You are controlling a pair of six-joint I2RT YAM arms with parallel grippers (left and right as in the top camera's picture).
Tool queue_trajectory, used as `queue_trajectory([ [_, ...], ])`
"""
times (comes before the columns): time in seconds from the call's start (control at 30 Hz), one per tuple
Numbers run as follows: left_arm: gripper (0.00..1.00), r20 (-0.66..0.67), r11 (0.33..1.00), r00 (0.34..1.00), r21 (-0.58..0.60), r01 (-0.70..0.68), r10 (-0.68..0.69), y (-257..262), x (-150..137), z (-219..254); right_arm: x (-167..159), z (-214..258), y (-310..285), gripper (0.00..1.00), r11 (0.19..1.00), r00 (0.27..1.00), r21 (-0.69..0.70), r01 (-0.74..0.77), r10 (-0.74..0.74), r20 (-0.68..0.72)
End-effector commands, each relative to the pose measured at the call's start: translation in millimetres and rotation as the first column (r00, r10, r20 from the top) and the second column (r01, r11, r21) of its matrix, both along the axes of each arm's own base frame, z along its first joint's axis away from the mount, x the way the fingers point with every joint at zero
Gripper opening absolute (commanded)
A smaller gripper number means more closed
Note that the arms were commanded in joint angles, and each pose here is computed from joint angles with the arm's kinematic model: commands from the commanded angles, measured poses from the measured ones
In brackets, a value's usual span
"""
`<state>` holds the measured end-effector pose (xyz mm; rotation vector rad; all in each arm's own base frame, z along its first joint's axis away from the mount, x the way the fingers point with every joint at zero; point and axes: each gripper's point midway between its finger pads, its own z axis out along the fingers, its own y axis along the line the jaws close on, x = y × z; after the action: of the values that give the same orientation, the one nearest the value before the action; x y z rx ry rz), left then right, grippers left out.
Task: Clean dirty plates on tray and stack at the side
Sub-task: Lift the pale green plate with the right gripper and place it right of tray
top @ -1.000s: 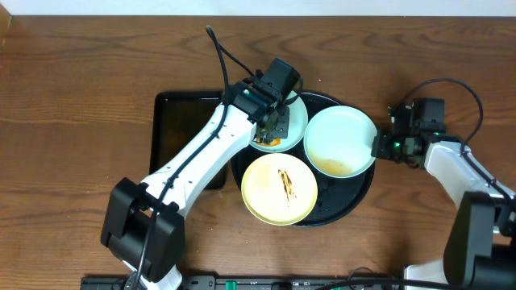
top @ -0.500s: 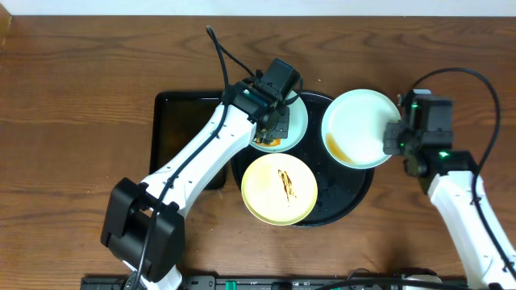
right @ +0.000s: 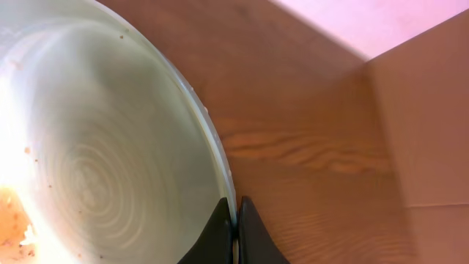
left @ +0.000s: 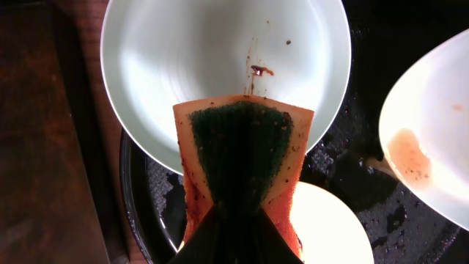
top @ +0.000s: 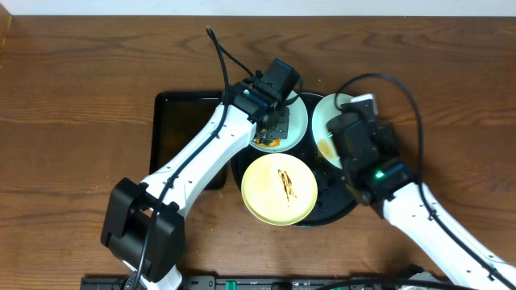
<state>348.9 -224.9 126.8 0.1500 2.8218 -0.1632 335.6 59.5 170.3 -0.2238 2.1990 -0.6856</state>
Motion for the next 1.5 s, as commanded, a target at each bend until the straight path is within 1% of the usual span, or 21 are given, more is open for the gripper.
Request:
queue_trajectory([
  [0.0,0.13,0.028,1.0,1.0,0.008,0.0,0.0,3.3,2.8,8.4,-3.6,31.0,-12.9,0.01,0.988,0.988,-0.115,0.105,-0.091,0.123],
  [0.23,0.13,0.027,1.0,1.0,0.008,0.0,0.0,3.4,2.7,8.3,-2.6,31.9,-17.2,0.01,0.987,0.981,-0.083,0.137,-0.124,0.146],
  [0.3,0.12,0.028,1.0,1.0,0.007,0.0,0.0,3.4,3.0,8.4,-1.9,30.7,-12.1,0.01,0.99,0.984,-0.073,0.117,-0.106,0.141],
  [0.37,0.12,0.028,1.0,1.0,0.007,0.0,0.0,3.4,3.0,8.4,-2.5,31.0,-9.2,0.01,0.99,0.989,-0.106,0.093,-0.079,0.125],
  [0.43,0.12,0.028,1.0,1.0,0.007,0.0,0.0,3.4,3.0,8.4,-4.2,36.2,-16.9,0.01,0.982,0.982,-0.13,0.133,-0.113,0.149],
  [0.5,0.13,0.028,1.0,1.0,0.008,0.0,0.0,3.3,2.8,8.3,-5.0,41.0,-25.0,0.01,0.976,0.965,-0.103,0.194,-0.171,0.197],
  [0.57,0.13,0.028,1.0,1.0,0.008,0.0,0.0,3.5,2.9,8.4,-1.6,37.2,-18.8,0.01,0.984,0.97,-0.059,0.168,-0.154,0.188],
  [0.6,0.13,0.027,1.0,1.0,0.008,0.0,0.0,3.4,2.7,8.3,-0.3,32.7,-11.9,0.01,0.991,0.981,-0.058,0.124,-0.114,0.158],
  [0.63,0.13,0.028,1.0,1.0,0.008,0.0,0.0,3.5,2.9,8.4,-0.8,32.0,-11.7,0.01,0.99,0.986,-0.086,0.108,-0.096,0.139],
  [0.67,0.12,0.028,1.0,1.0,0.008,0.0,0.0,3.5,2.9,8.3,-3.0,36.0,-19.2,0.01,0.983,0.981,-0.118,0.142,-0.123,0.153],
  [0.73,0.12,0.028,1.0,1.0,0.007,0.0,0.0,3.4,3.0,8.4,-6.4,45.7,-36.7,0.01,0.963,0.947,-0.1,0.251,-0.223,0.229],
  [0.77,0.13,0.028,1.0,1.0,0.007,0.0,0.0,3.3,2.9,8.4,-2.8,45.0,-35.6,0.01,0.967,0.946,-0.061,0.246,-0.226,0.234],
  [0.8,0.12,0.028,1.0,1.0,0.008,0.0,0.0,3.5,2.9,8.4,0.1,41.0,-29.7,0.01,0.977,0.959,-0.055,0.207,-0.192,0.208],
  [0.83,0.13,0.028,1.0,1.0,0.008,0.0,0.0,3.5,2.9,8.3,2.3,36.2,-22.3,0.01,0.986,0.976,-0.067,0.154,-0.141,0.168],
  [0.87,0.12,0.028,1.0,1.0,0.007,0.0,0.0,3.4,3.0,8.4,2.0,35.5,-21.1,0.01,0.987,0.981,-0.089,0.138,-0.123,0.153],
  [0.93,0.13,0.028,1.0,1.0,0.007,0.0,0.0,3.4,3.0,8.4,0.1,37.8,-27.4,0.01,0.981,0.972,-0.086,0.176,-0.159,0.173],
  [1.0,0.13,0.028,1.0,1.0,0.007,0.0,0.0,3.4,3.0,8.4,1.0,37.1,-32.3,0.01,0.977,0.96,-0.031,0.211,-0.201,0.195],
  [1.1,0.12,0.027,1.0,1.0,0.008,0.0,0.0,3.6,2.8,8.2,3.9,29.8,-37.0,0.01,0.973,0.956,0.042,0.225,-0.229,0.182],
  [1.23,0.13,0.027,1.0,1.0,0.008,0.0,0.0,3.6,2.8,8.2,7.2,19.6,-55.3,0.01,0.946,0.938,0.151,0.285,-0.308,0.161],
  [1.37,0.12,0.027,1.0,1.0,0.008,0.0,0.0,3.5,2.8,8.3,10.5,6.1,-96.0,0.01,0.889,0.904,0.259,0.378,-0.414,0.103],
  [1.47,0.13,0.027,1.0,1.0,0.008,0.0,0.0,3.5,2.8,8.3,6.0,-7.1,-132.3,0.01,0.819,0.866,0.345,0.457,-0.499,0.036],
])
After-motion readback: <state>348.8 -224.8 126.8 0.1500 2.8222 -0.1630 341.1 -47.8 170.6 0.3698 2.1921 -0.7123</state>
